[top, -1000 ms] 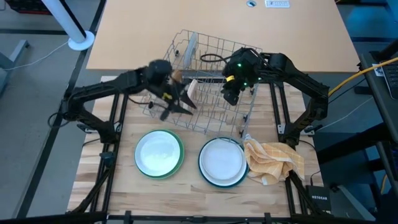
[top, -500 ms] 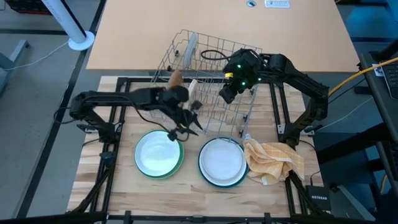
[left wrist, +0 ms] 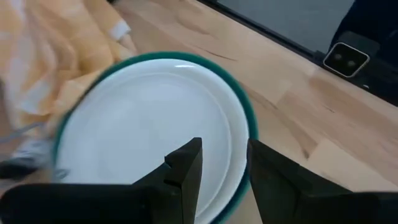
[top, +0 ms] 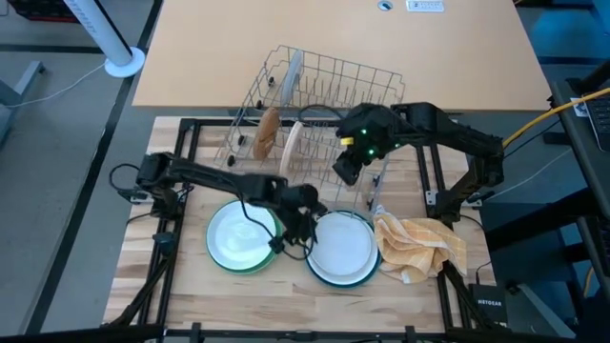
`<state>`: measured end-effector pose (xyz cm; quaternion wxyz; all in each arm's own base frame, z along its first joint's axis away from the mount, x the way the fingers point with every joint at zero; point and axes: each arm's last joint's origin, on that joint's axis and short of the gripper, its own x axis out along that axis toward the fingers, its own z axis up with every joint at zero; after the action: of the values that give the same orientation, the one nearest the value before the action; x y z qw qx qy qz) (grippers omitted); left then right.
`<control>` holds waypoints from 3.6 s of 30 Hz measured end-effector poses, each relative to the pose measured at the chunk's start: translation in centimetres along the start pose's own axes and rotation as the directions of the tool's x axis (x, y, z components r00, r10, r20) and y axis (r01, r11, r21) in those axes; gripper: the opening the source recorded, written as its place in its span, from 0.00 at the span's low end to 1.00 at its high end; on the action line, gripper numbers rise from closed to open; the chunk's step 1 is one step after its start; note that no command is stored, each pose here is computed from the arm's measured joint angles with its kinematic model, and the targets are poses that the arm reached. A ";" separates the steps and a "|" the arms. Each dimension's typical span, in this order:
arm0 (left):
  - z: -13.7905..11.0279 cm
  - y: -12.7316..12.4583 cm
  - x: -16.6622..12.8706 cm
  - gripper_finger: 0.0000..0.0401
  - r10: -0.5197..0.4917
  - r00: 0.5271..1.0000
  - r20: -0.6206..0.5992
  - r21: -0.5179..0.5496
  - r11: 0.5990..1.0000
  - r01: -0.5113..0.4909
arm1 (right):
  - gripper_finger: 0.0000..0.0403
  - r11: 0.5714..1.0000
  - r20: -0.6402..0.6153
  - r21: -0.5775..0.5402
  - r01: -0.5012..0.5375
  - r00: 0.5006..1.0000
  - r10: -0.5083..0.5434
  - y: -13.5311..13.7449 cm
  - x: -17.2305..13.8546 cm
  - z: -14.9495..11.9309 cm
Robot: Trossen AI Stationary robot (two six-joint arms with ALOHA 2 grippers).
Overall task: Sort dishes
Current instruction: Put the small white plate in the dish rack
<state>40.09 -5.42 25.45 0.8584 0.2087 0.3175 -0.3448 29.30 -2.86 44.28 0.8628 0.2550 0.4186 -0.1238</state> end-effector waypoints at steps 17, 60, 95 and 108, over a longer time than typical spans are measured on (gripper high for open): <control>-0.5 -3.6 9.5 0.29 0.094 0.988 -0.123 -0.025 0.995 -0.097 | 0.31 0.987 -0.054 -0.137 -0.086 0.995 0.079 5.0 0.0 -3.2; -1.2 -4.2 12.1 0.02 0.279 0.936 -0.214 -0.098 0.947 -0.305 | 0.31 0.971 0.067 -0.174 -0.163 0.982 0.177 9.4 -1.1 -5.1; 9.6 -2.6 -9.9 0.00 0.526 0.754 0.394 -0.802 0.597 0.002 | 0.31 0.961 0.585 -0.272 0.054 0.802 0.121 3.1 -18.4 -5.7; 5.3 3.2 -15.7 0.00 0.779 0.585 0.225 -0.970 0.234 0.062 | 0.31 0.924 0.558 -0.269 0.271 0.826 -0.080 1.7 -18.0 -6.7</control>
<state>35.69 0.88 40.50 0.9183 -0.3847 0.0378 0.0851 14.49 2.23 55.53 0.9603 0.0183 0.1968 -0.1967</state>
